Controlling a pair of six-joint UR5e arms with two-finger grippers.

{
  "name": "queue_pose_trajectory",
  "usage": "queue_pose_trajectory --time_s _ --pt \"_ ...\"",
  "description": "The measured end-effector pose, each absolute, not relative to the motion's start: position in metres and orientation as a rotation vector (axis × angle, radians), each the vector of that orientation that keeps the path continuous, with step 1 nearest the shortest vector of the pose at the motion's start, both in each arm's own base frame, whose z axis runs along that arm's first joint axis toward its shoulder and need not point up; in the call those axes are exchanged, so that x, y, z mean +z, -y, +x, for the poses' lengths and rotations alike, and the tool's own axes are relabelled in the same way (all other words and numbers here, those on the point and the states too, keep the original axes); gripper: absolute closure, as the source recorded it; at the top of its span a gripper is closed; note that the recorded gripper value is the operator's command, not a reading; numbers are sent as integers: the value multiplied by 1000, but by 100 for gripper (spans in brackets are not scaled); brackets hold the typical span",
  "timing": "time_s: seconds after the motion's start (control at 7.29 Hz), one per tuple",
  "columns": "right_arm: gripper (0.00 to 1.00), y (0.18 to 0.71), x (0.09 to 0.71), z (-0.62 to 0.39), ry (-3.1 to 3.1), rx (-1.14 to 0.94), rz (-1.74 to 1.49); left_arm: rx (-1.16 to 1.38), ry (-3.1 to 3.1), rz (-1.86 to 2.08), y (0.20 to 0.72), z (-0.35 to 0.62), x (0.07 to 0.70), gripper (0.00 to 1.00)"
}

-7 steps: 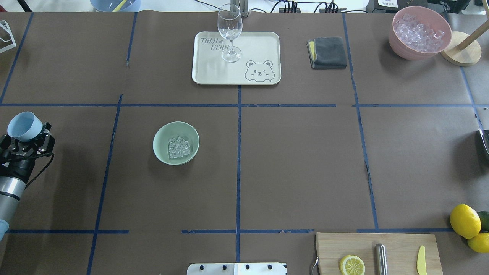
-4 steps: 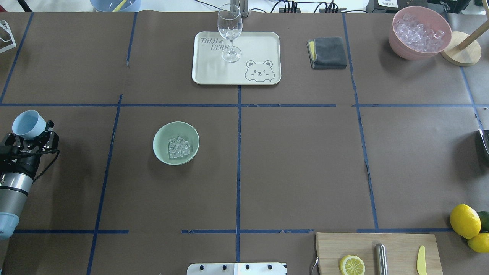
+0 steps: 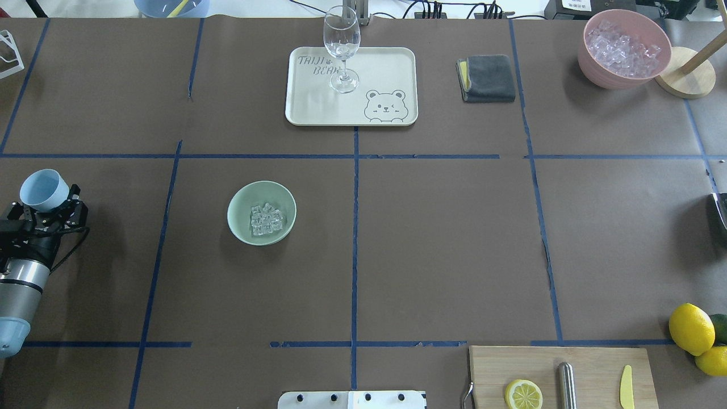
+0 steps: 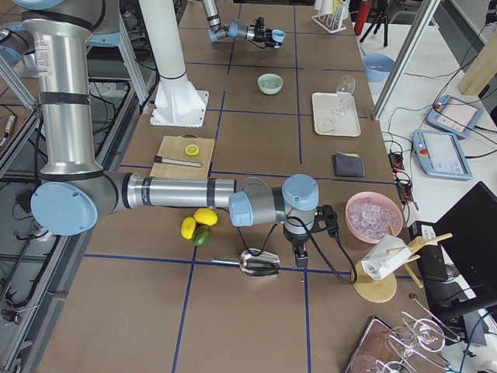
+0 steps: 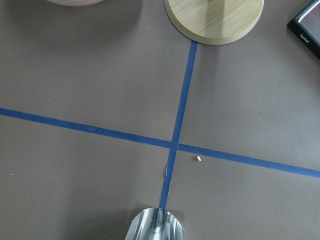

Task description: Pour ice into bowl

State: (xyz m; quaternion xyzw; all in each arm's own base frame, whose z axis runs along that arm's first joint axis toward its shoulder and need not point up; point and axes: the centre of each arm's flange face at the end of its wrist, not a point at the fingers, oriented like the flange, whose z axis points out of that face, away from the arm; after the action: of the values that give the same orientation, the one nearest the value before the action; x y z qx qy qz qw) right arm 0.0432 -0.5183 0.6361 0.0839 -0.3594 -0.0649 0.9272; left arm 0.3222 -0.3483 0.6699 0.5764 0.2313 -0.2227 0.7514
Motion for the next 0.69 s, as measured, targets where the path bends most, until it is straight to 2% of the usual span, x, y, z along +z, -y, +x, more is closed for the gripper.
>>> queue_pose_trajectory --time_s 0.14,0.69 --pt "0 518 636 43 737 -133 172 -485 -505 1259 348 323 670 1" --pt "0 520 634 43 737 -134 175 -496 -519 1262 348 324 665 0"
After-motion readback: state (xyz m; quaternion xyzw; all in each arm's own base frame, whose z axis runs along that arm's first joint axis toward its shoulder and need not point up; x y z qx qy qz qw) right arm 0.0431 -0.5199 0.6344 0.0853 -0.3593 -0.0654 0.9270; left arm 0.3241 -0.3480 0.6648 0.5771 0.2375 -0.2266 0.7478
